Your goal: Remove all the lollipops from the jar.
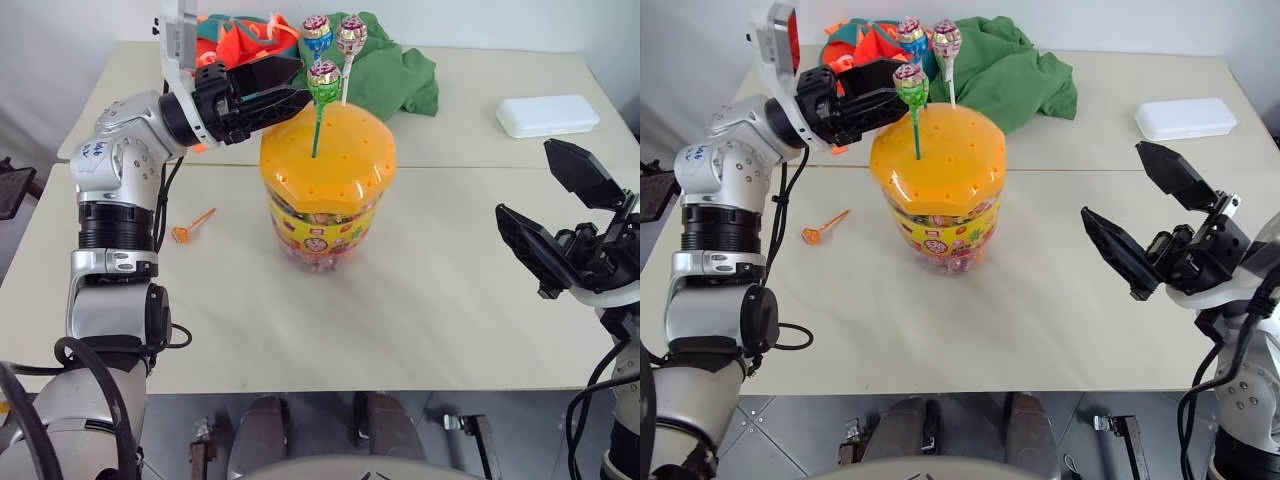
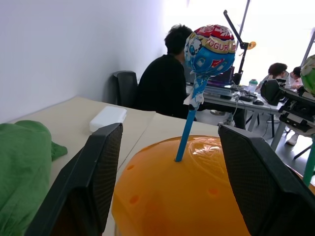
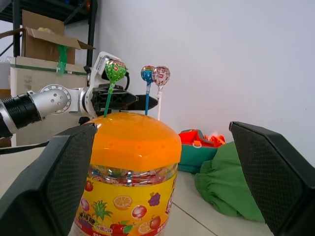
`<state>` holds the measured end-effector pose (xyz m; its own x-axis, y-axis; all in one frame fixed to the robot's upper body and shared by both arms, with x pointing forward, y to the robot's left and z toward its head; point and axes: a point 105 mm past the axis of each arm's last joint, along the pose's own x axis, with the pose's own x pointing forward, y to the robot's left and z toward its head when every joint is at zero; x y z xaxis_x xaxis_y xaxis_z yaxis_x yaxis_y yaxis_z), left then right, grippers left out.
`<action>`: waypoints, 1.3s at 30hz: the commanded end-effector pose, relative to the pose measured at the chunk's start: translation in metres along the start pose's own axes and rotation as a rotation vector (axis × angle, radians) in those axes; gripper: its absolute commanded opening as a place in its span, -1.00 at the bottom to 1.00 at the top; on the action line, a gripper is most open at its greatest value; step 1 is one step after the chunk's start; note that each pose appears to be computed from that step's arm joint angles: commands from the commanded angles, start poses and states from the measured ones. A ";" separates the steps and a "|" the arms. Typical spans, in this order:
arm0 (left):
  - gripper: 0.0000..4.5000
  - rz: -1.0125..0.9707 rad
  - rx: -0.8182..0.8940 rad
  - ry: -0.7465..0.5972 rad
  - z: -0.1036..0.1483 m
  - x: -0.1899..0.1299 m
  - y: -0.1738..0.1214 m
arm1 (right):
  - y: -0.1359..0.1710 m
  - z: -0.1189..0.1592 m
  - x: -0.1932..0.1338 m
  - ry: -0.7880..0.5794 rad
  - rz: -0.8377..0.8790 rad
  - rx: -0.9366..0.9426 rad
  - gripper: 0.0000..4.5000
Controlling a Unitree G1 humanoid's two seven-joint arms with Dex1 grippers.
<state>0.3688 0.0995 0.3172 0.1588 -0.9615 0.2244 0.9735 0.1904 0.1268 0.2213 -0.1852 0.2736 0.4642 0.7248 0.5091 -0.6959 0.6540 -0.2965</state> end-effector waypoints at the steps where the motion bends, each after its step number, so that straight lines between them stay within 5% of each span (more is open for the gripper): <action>1: 0.38 -0.019 0.044 -0.006 0.013 0.012 0.000 | 0.007 0.009 0.005 -0.033 0.021 -0.040 1.00; 12: -1.00 -0.079 0.018 -0.023 0.012 0.020 -0.006 | 0.014 0.014 0.019 -0.056 0.045 -0.033 1.00; 19: -1.00 -0.019 -0.024 -0.382 0.070 -0.005 -0.001 | 0.024 0.007 0.036 -0.069 0.153 0.004 1.00; 21: -1.00 0.063 -0.041 -0.393 0.077 -0.027 0.005 | 0.034 0.002 0.043 -0.052 0.264 0.016 1.00; 24: -1.00 0.242 -0.038 -0.229 0.060 -0.076 0.006 | 0.052 -0.009 0.045 0.012 0.487 0.061 1.00; 31: -1.00 0.637 -0.199 0.344 -0.054 -0.200 -0.055 | 0.046 -0.033 0.024 0.167 0.682 0.096 1.00; 39: -1.00 0.869 -0.326 0.562 -0.120 -0.260 -0.128 | 0.027 -0.052 -0.003 0.330 0.658 0.015 1.00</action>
<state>0.2242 0.2996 0.1226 0.7706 -0.5155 -0.3748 0.4786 0.8564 -0.1940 0.2317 -0.1522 0.2163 0.0683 0.9974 -0.0220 -0.9170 0.0541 -0.3951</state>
